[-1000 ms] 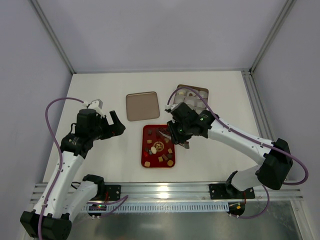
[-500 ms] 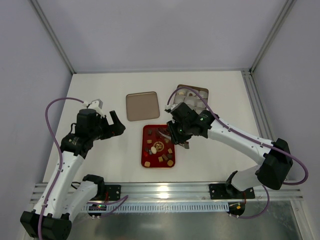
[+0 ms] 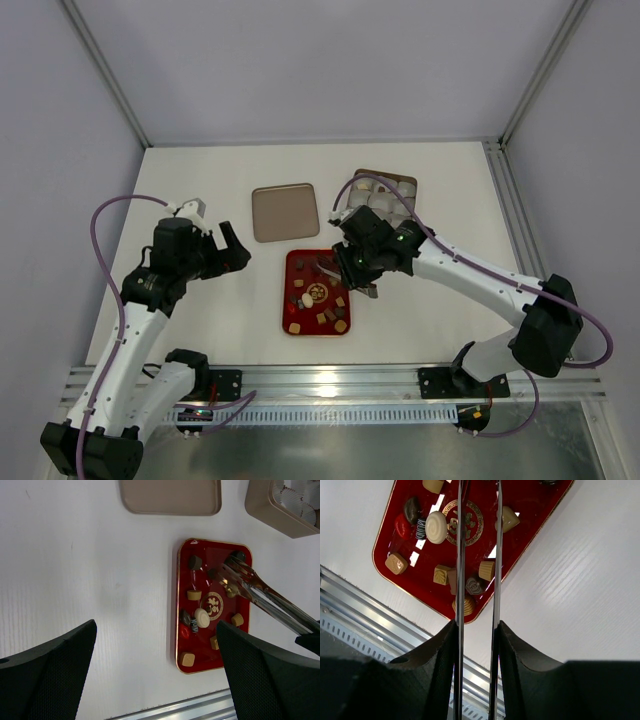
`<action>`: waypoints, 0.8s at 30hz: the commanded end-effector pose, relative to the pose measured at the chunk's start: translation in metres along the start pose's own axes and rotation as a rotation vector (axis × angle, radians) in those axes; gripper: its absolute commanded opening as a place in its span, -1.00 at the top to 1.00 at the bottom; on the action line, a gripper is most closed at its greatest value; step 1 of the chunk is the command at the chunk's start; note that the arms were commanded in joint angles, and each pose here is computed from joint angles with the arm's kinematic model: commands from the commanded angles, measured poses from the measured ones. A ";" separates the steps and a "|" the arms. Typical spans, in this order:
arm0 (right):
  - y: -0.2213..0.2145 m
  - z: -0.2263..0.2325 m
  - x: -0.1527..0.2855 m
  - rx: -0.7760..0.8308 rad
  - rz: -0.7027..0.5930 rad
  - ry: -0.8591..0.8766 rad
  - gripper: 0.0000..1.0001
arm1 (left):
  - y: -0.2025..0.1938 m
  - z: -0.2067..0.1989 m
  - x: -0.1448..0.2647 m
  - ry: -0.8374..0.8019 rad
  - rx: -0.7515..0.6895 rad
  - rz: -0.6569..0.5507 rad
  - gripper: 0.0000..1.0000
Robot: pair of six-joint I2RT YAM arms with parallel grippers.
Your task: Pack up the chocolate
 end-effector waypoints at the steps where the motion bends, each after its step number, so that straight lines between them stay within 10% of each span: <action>1: 0.009 0.005 0.003 0.010 -0.034 0.021 0.21 | 0.003 -0.001 0.001 -0.003 -0.007 -0.021 -0.99; 24: 0.010 0.008 -0.006 0.013 -0.027 0.001 0.21 | 0.003 -0.001 0.001 -0.001 -0.006 -0.024 -1.00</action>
Point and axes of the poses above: each gripper's point midway between its finger pads, its own x axis back along the fingers, its own z axis along the line the jaws close on, y = z × x, the point moved 8 cm from there along x, back along the fingers, and after that the axes turned 7 degrees about -x, right-handed, at the moved point
